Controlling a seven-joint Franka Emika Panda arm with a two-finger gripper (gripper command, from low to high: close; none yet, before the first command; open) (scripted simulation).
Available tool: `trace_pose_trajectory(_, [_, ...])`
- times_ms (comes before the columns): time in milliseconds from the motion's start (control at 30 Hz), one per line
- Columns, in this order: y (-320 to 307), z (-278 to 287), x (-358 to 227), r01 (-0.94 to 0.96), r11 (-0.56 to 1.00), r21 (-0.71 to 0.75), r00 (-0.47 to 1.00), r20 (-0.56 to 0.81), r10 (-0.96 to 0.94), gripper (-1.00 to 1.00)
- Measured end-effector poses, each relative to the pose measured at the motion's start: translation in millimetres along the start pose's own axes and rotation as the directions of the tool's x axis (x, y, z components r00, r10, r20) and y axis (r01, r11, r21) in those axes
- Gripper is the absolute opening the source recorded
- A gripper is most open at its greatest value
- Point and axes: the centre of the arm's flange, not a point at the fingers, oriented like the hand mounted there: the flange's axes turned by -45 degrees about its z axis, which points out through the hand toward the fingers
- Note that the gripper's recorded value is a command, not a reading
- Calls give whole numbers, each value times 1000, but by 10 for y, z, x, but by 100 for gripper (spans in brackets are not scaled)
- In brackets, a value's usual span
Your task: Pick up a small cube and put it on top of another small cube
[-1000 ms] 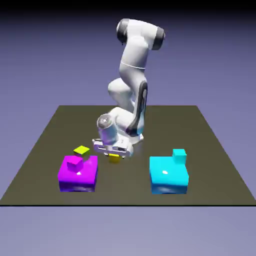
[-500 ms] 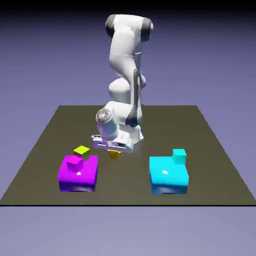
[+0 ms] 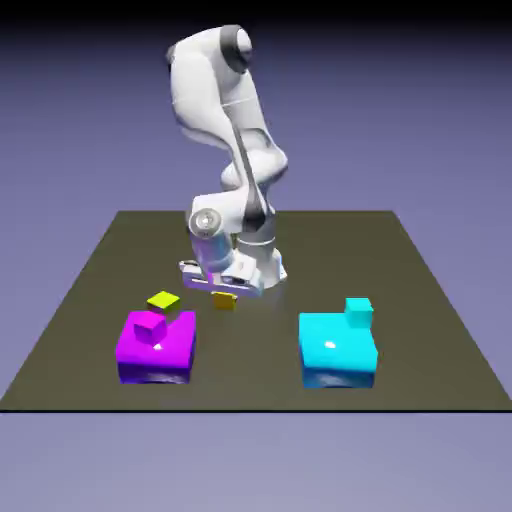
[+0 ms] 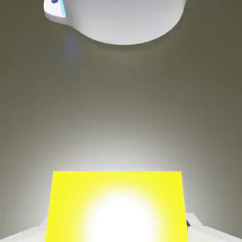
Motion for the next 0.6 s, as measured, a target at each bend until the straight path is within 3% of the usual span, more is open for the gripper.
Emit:
trace_pose_trajectory(233, [1228, -703, -33, -195, 978, -79, 980, 24, 198, -100])
trace_pose_trajectory(467, [2650, -1275, 591, -326, 929, -175, 946, -63, 319, -100])
trace_pose_trajectory(600, [2707, -1098, 596, -321, 932, -169, 947, -69, 314, -100])
